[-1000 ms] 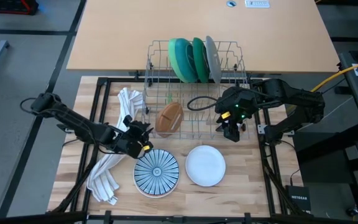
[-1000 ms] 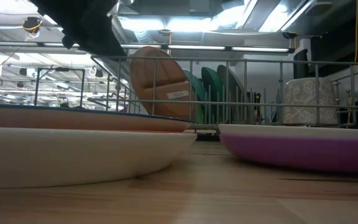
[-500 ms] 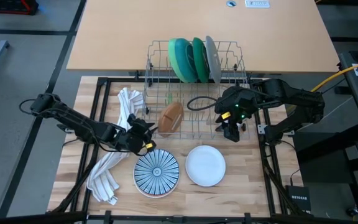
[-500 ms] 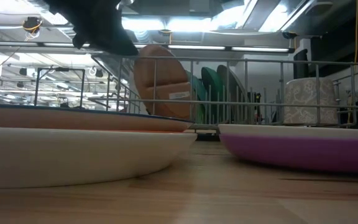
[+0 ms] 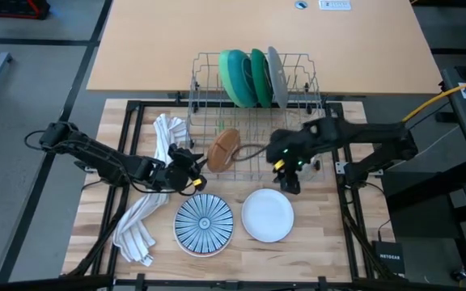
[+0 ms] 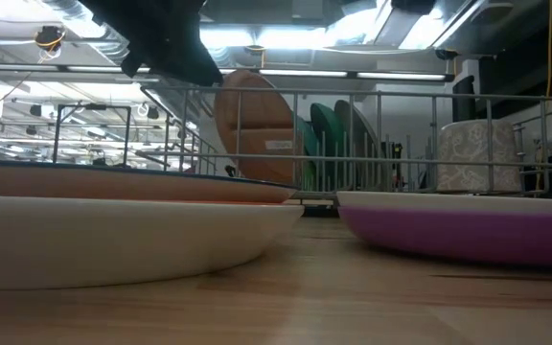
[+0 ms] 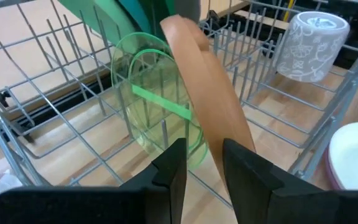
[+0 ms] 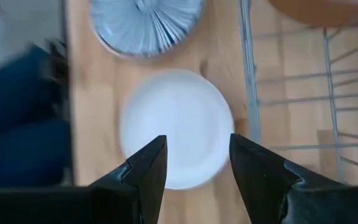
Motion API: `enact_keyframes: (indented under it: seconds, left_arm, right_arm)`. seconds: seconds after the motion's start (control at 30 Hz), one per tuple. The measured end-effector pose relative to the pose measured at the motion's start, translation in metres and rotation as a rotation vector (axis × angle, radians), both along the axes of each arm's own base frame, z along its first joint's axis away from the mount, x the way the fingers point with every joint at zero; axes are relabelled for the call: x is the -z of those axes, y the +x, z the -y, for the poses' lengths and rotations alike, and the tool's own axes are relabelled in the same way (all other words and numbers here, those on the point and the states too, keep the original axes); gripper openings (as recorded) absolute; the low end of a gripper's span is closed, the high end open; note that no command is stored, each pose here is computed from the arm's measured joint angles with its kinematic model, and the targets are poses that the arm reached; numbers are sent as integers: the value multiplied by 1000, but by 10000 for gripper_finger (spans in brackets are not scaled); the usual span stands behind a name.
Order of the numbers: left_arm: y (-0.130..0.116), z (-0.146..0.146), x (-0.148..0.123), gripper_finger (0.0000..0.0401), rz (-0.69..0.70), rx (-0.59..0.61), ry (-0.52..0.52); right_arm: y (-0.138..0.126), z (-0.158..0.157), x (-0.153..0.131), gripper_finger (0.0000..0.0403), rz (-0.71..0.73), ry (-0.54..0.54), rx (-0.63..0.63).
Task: Sort dishes
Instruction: Put the brown plate into the dish rack
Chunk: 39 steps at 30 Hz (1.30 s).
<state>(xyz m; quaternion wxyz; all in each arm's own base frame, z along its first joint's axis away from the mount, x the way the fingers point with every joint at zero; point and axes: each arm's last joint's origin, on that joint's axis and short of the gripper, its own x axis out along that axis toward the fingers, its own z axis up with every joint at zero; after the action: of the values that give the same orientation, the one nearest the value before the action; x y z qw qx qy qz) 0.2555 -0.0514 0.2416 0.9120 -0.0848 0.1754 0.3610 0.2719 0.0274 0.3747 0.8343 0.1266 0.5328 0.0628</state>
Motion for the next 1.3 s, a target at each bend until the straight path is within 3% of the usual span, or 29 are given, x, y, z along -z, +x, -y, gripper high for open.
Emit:
enact_keyframes:
  seconds: [0.13,0.3,0.5,0.8,1.0,1.3]
  left_arm:
    - [0,0,0,94,8,0,-3]
    - [2,1,-2,94,37,1,-11]
    - [4,1,-5,94,79,-2,-24]
    - [6,-3,-7,94,92,-12,-21]
    - [6,-3,-7,94,30,18,51]
    - [6,-4,-8,94,42,10,42]
  right_arm:
    - [11,6,38,179,7,-63,-42]
    - [22,29,66,179,83,-30,-19]
    - [33,59,80,179,233,66,22]
    - [46,83,98,179,411,62,120]
    - [71,88,117,179,460,23,148]
    - [86,97,139,179,443,-108,262]
